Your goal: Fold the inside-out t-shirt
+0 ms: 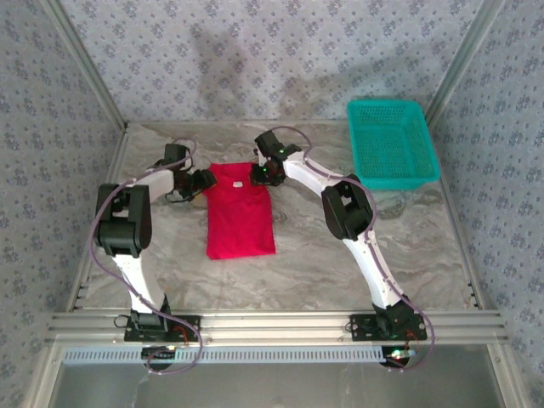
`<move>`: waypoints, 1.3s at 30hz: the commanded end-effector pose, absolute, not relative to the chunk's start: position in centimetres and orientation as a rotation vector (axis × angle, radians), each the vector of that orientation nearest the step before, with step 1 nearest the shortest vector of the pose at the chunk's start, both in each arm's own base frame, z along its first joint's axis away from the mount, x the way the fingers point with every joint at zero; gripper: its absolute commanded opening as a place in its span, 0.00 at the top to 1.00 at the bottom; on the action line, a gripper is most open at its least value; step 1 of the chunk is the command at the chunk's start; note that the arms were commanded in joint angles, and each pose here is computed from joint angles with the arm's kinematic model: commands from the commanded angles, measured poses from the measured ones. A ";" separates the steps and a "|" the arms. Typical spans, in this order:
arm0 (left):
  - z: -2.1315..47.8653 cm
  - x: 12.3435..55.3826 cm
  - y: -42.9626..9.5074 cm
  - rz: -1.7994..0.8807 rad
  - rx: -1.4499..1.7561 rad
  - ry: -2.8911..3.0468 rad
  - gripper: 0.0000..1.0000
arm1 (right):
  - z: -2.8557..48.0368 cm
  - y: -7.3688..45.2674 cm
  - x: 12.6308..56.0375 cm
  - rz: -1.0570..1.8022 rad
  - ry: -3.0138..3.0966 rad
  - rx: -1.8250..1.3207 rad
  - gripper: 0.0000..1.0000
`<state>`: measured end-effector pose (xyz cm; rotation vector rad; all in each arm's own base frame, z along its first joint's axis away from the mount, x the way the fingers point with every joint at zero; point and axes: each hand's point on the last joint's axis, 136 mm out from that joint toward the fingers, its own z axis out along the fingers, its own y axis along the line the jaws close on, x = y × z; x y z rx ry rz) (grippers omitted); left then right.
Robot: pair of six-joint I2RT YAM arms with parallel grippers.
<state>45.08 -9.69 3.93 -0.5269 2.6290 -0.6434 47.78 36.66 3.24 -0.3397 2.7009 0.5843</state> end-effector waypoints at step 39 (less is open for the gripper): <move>3.3 42.8 -15.3 -0.682 -0.478 2.720 1.00 | 3.4 33.0 46.5 0.614 2.762 -0.312 0.32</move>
